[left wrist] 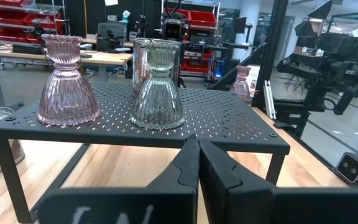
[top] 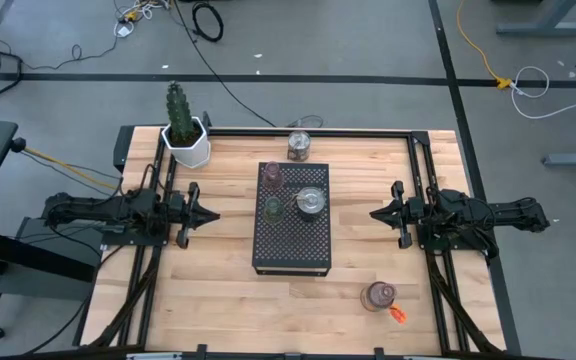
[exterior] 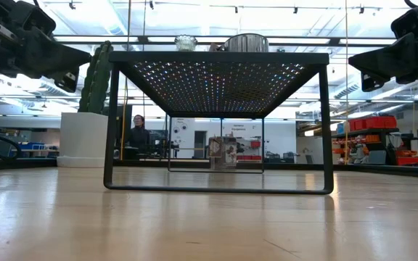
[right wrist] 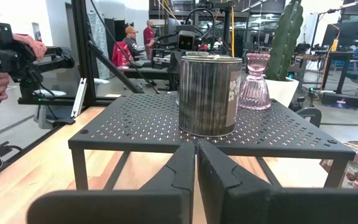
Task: Pick & Place candle stick holders
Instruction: Put the pink candle vase on the shelf
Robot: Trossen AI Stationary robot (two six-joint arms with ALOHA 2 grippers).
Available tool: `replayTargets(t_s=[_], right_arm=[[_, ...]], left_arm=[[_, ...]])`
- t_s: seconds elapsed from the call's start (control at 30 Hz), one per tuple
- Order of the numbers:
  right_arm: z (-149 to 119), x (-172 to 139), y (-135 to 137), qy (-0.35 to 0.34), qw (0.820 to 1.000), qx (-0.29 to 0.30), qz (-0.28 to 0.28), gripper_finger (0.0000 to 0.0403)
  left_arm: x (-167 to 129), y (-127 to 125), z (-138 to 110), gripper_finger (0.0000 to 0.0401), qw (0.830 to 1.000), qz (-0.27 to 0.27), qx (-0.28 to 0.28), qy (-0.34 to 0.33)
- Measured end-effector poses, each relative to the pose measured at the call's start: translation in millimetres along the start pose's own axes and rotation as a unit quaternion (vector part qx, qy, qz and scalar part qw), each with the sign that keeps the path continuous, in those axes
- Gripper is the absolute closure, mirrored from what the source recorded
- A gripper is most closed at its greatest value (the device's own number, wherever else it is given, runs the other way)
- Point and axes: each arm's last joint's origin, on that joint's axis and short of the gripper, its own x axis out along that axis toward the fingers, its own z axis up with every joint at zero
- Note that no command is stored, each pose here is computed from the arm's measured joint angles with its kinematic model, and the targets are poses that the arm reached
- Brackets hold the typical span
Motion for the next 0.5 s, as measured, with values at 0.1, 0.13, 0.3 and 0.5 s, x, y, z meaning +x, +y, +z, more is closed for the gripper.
replayTargets(t_s=[0.1,0.13,0.3,0.5], right_arm=[[-0.1,0.0,0.0,0.000,1.000,0.000,0.000,0.0380],[0.0,0.0,0.0,0.000,1.000,0.000,0.000,0.0380],[0.0,0.0,0.0,0.000,1.000,0.000,0.000,0.0380],[0.0,0.0,0.0,0.000,1.000,0.000,0.000,0.0380]], left_arm=[[0.0,0.0,0.0,0.0395,1.000,0.000,0.000,0.000],[0.0,0.0,0.0,0.0395,1.000,0.001,0.000,0.000],[0.0,0.2,0.0,0.0398,1.000,0.005,0.001,-0.001],[0.0,0.3,0.1,0.0399,1.000,0.006,0.000,-0.001]])
